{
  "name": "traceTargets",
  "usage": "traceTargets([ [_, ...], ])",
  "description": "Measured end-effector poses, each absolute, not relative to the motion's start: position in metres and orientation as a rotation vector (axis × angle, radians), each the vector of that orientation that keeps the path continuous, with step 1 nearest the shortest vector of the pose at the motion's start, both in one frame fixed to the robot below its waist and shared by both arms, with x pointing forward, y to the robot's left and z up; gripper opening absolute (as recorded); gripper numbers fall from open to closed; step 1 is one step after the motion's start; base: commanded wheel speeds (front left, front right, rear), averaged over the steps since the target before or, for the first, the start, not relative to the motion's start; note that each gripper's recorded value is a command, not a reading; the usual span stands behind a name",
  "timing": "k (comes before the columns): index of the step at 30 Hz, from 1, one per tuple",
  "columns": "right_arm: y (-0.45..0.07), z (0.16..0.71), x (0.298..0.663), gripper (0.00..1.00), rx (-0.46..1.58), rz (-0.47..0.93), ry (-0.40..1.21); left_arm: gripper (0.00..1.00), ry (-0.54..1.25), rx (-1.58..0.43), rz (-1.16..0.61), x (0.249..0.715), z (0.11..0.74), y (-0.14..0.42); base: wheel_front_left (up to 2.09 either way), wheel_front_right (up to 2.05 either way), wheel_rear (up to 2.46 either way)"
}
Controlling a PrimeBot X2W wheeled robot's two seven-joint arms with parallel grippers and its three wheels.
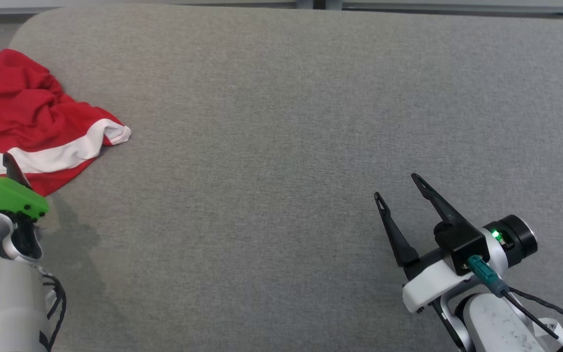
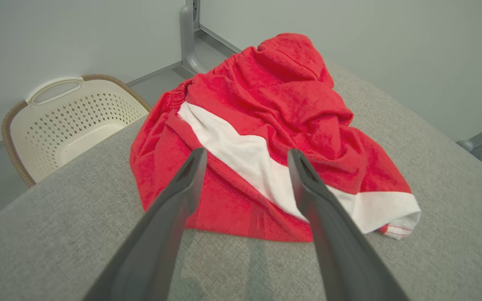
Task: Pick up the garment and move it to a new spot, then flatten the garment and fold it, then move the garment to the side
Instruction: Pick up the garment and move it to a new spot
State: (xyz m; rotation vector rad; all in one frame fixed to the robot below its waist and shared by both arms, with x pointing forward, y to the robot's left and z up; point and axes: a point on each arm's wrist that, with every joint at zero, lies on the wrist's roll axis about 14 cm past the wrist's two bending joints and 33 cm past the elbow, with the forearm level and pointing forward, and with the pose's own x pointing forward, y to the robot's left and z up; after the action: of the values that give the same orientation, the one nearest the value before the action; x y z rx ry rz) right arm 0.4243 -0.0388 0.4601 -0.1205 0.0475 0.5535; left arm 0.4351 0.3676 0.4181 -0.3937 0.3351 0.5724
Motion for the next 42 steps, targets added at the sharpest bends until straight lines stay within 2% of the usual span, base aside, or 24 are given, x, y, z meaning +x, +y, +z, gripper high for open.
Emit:
traceTargets([
  [5, -0.054, 0.453, 0.424, 1.00, -0.138, 0.525, 0.083, 1.00, 0.372, -0.403, 0.547, 0.468, 0.409, 0.356, 0.00, 0.00, 0.00],
  [15, -0.098, 0.450, 0.424, 1.00, -0.196, 0.435, 0.130, 1.00, 0.515, -0.361, 0.540, 0.484, 0.362, 0.336, 0.00, 0.00, 0.00],
  [16, -0.100, 0.450, 0.424, 1.00, -0.195, 0.426, 0.133, 0.91, 0.527, -0.363, 0.531, 0.485, 0.358, 0.332, 0.00, 0.00, 0.00],
  [17, -0.103, 0.451, 0.424, 1.00, -0.193, 0.418, 0.133, 0.44, 0.542, -0.363, 0.524, 0.485, 0.353, 0.329, 0.00, 0.00, 0.00],
  [19, -0.104, 0.451, 0.422, 1.00, -0.190, 0.413, 0.135, 0.00, 0.554, -0.364, 0.506, 0.486, 0.349, 0.323, 0.00, 0.00, 0.00],
  [29, -0.097, 0.458, 0.415, 1.00, -0.149, 0.411, 0.120, 0.00, 0.434, -0.353, 0.435, 0.490, 0.377, 0.325, 0.00, 0.00, 0.00],
  [37, -0.080, 0.471, 0.403, 1.00, -0.045, 0.405, 0.070, 0.00, 0.160, -0.264, 0.369, 0.507, 0.476, 0.355, 0.00, 0.00, 0.00],
  [42, -0.074, 0.483, 0.390, 1.00, -0.019, 0.405, 0.031, 0.00, 0.008, -0.229, 0.284, 0.513, 0.548, 0.347, 0.00, 0.00, 0.00],
])
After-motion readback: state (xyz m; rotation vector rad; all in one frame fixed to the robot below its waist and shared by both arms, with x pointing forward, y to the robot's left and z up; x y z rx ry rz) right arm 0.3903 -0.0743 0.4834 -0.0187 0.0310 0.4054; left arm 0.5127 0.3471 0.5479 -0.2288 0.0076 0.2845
